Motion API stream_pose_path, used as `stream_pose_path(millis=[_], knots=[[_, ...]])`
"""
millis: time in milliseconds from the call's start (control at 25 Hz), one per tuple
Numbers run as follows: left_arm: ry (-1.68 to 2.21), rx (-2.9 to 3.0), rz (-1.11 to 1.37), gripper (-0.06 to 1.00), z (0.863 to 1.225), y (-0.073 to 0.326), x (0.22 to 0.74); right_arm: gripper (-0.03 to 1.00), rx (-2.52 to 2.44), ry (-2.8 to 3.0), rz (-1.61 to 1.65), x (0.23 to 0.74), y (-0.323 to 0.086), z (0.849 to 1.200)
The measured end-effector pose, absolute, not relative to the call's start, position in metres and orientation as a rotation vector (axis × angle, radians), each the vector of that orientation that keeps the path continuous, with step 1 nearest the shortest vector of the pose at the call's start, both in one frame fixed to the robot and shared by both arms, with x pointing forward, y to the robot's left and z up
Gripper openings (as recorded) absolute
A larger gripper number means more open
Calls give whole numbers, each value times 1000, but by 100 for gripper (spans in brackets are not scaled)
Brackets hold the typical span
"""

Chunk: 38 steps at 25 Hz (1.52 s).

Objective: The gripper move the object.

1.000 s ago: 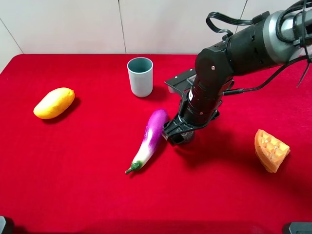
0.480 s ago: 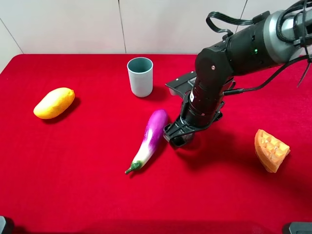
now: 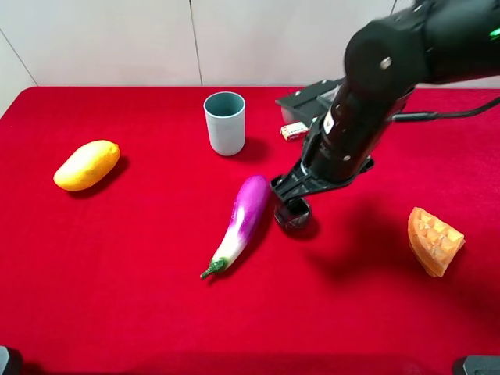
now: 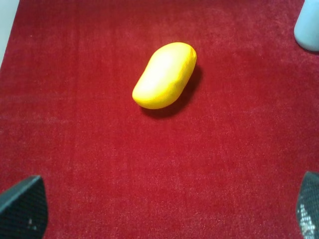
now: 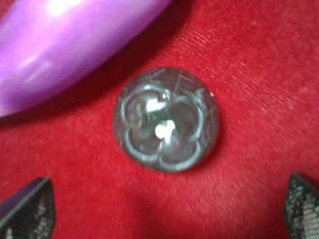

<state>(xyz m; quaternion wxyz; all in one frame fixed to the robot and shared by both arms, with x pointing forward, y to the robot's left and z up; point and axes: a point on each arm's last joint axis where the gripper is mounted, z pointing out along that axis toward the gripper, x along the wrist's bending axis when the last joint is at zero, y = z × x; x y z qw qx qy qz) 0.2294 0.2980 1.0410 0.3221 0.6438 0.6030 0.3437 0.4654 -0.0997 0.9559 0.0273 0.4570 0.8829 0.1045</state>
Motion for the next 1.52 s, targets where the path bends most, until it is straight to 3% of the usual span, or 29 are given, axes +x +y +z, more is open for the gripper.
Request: stream_pose_path(millis=[560, 1080, 1520], knots=[[1583, 1690, 902, 99, 1041, 298, 229, 69, 1401, 2681, 550, 416, -137, 1054], [1583, 1690, 902, 99, 1041, 298, 229, 69, 1377, 2694, 593, 364, -180, 1101], [1583, 1690, 902, 99, 1041, 298, 229, 69, 1259, 2514, 819, 327, -220, 1135]])
